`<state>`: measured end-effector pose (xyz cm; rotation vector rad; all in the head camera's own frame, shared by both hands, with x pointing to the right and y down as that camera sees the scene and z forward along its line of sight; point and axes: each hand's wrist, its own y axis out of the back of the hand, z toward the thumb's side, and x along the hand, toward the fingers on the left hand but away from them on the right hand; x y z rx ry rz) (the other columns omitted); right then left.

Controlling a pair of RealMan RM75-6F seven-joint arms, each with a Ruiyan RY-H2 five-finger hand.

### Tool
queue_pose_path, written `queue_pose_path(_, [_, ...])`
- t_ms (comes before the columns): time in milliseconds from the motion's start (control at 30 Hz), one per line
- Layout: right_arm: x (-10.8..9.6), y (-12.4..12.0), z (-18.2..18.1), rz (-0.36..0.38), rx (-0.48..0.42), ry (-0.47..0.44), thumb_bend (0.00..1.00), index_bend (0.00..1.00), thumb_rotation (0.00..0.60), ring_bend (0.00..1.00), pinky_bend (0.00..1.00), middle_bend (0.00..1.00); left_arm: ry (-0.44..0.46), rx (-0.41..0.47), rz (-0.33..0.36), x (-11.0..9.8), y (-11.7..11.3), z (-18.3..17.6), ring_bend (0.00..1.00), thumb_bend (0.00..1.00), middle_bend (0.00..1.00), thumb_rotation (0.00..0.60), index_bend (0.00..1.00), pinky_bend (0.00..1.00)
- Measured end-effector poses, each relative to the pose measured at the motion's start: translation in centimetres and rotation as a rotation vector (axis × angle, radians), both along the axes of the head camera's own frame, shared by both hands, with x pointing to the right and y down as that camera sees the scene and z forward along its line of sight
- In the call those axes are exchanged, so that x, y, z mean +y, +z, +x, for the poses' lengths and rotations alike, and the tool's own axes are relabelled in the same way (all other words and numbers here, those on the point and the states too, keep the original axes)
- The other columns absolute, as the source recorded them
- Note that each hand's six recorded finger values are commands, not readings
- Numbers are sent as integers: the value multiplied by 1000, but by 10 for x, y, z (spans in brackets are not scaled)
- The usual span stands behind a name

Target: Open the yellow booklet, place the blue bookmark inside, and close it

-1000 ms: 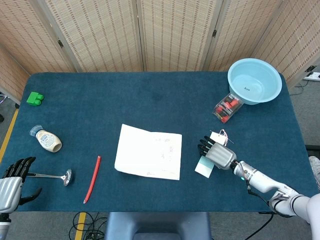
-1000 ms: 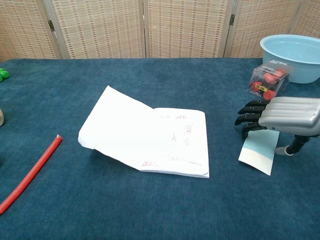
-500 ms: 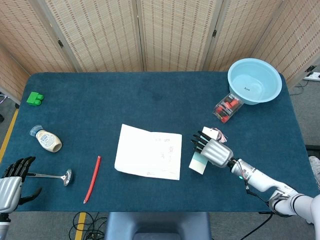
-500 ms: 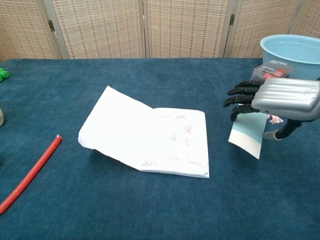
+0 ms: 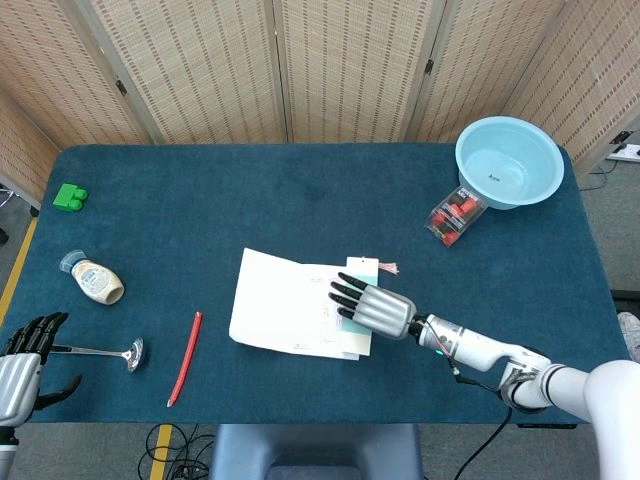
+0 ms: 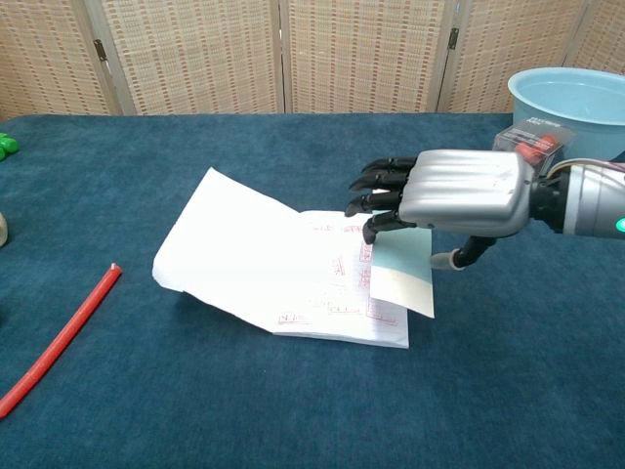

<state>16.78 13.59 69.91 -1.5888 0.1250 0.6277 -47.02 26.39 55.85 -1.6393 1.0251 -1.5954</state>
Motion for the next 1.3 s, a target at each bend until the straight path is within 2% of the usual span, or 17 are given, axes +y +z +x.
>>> queue_pose_path(400, [-13,17,-39,30,-21,-85,180,306,600,0,0,104,-19,-10,-7,4,-1,-6,107,264,117,600,91,159])
queue_pose_path(667, [-27,15,-62,58,-53,-109,174,306,600,0,0,104,-28,-17,-12,5,-1,-9,107,264,117,600,91,159])
queue_pose_path(1300, [-2,31,-75,4,-38,-107,169,306,600,0,0,104,-27,-18,-22,6,2,-9,107,264,117,600,91,159])
